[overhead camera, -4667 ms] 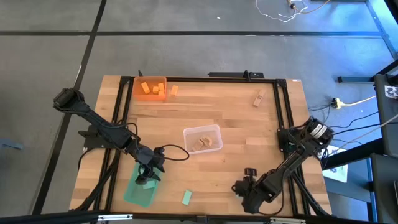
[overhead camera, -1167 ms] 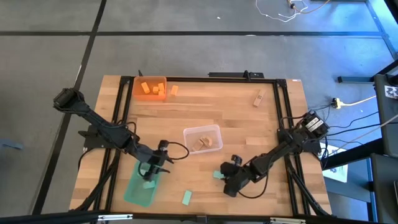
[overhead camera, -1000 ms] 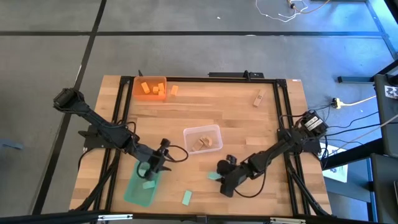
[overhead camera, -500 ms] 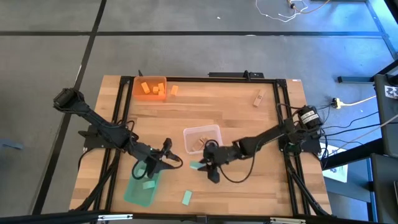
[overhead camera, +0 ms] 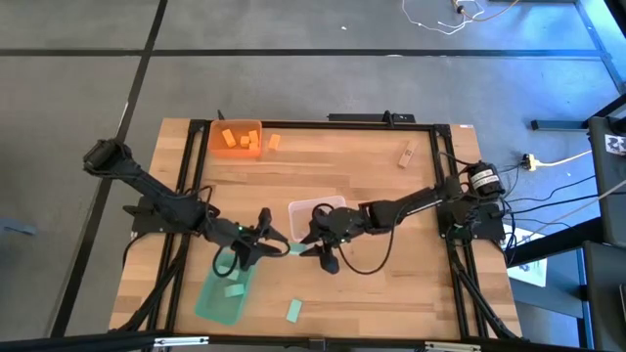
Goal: Sort & place blocks by color
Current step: Put the blue block into the green bin
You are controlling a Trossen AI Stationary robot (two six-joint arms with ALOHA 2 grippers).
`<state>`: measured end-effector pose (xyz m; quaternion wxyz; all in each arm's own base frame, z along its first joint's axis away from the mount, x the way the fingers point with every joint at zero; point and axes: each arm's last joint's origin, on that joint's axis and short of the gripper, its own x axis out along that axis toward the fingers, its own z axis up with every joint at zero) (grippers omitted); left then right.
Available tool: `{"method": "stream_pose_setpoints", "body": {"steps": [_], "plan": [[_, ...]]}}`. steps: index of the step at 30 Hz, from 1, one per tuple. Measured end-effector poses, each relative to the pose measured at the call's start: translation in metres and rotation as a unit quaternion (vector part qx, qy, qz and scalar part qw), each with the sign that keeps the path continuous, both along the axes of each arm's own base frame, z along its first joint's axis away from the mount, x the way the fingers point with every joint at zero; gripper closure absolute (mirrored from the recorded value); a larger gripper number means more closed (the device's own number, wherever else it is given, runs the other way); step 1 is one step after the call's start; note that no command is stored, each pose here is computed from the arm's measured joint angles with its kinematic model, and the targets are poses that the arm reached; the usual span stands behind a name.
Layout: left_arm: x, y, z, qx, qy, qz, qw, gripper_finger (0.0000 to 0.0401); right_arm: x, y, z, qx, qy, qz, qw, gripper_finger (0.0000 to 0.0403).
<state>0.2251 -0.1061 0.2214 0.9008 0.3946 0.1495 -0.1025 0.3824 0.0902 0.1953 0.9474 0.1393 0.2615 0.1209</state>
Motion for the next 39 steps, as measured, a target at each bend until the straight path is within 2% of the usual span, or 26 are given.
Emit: {"method": "stream_pose_setpoints", "body": {"steps": [11,39], "plan": [[0.003,0.000,0.004,0.033,-0.027,-0.029,0.999,0.0223,0.000,-0.002,0.000,-0.006,-0.002,0.001,1.000,0.0273],[0.024,0.001,-0.015,0.028,-0.027,-0.023,0.999,0.0223,0.000,-0.001,0.000,-0.007,-0.003,0.001,1.000,0.0273]]}}
